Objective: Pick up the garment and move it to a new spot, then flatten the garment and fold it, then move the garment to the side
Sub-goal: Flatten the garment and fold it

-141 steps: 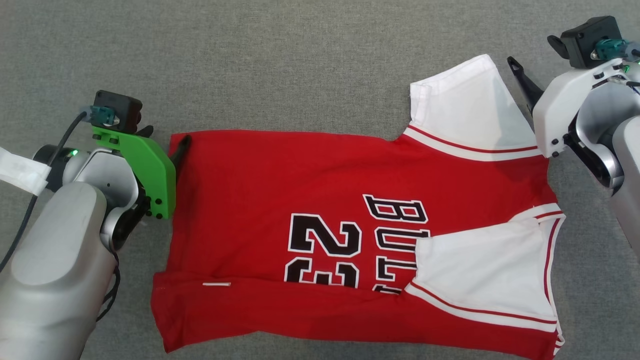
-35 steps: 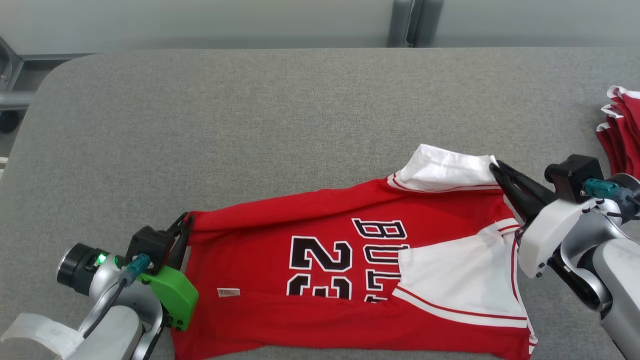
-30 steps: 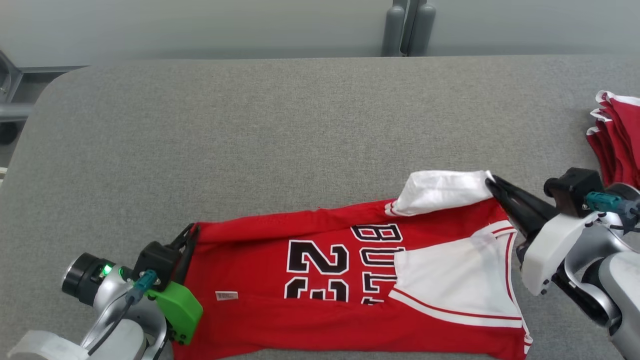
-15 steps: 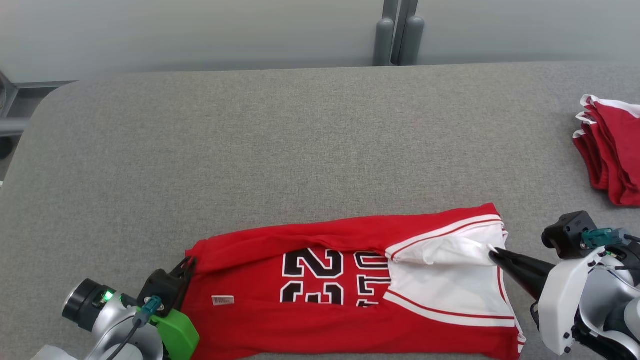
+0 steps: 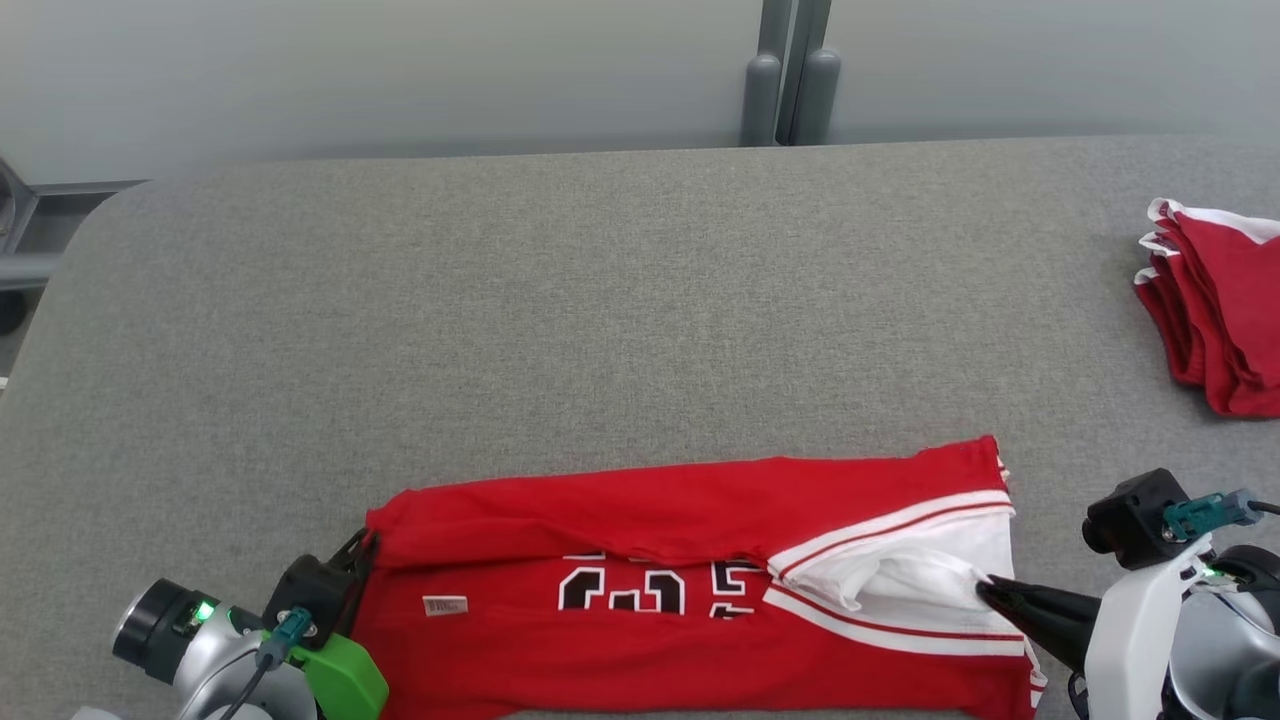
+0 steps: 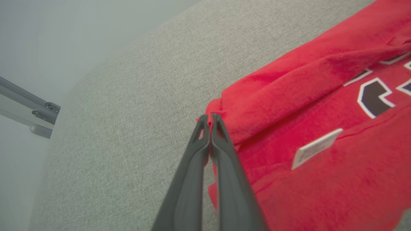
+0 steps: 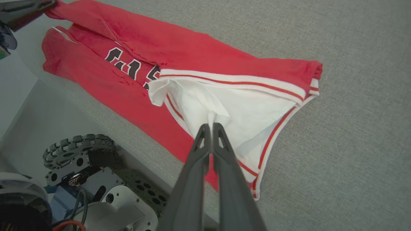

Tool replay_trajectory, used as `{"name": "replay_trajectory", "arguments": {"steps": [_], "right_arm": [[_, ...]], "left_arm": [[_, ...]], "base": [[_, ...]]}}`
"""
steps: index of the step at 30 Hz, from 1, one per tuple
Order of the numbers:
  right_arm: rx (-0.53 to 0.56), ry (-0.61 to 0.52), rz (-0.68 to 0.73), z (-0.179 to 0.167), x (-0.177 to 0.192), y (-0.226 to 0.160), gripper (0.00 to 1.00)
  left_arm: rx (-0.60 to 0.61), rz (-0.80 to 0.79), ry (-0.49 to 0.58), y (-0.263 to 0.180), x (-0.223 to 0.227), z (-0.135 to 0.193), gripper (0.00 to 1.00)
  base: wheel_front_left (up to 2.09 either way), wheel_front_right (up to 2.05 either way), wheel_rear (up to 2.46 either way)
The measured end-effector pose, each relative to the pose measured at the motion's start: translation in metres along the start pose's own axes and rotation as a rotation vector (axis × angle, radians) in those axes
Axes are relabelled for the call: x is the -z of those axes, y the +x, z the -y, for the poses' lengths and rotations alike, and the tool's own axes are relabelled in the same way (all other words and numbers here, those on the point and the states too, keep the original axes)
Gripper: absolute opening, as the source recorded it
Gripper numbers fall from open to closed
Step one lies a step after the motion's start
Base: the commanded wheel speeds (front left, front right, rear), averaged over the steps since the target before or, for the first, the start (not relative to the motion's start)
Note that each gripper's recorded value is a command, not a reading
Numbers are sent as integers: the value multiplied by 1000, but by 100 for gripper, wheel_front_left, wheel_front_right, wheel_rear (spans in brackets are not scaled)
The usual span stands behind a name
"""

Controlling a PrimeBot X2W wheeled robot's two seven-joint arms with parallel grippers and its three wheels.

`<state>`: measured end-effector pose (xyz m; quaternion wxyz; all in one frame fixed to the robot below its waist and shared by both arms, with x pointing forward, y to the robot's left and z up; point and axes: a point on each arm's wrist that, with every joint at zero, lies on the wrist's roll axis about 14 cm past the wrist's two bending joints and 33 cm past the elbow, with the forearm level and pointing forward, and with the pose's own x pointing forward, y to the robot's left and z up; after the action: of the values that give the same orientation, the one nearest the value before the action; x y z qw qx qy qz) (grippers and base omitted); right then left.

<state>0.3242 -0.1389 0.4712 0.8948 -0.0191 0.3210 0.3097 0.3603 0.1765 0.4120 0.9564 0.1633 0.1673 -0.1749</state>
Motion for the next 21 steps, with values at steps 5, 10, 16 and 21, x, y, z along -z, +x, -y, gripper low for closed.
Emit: {"name": "replay_trajectory", "arguments": {"steps": [5, 10, 16, 21], "right_arm": [[-21, 36, -43, -9, 9, -3, 0], [-42, 65, -92, -18, 22, -5, 0], [-52, 134, -165, -26, 44, -3, 100], [-49, 149, -178, -31, 50, 0, 100]], "left_arm": [[-7, -9, -9, -1, 5, -2, 0], [-10, -9, -23, -1, 6, 0, 0], [-36, -36, -67, -4, 14, 0, 100], [-80, -48, -103, -10, 21, -6, 100]], "base": [[0, 0, 0], [0, 0, 0], [0, 0, 0], [0, 0, 0]]}}
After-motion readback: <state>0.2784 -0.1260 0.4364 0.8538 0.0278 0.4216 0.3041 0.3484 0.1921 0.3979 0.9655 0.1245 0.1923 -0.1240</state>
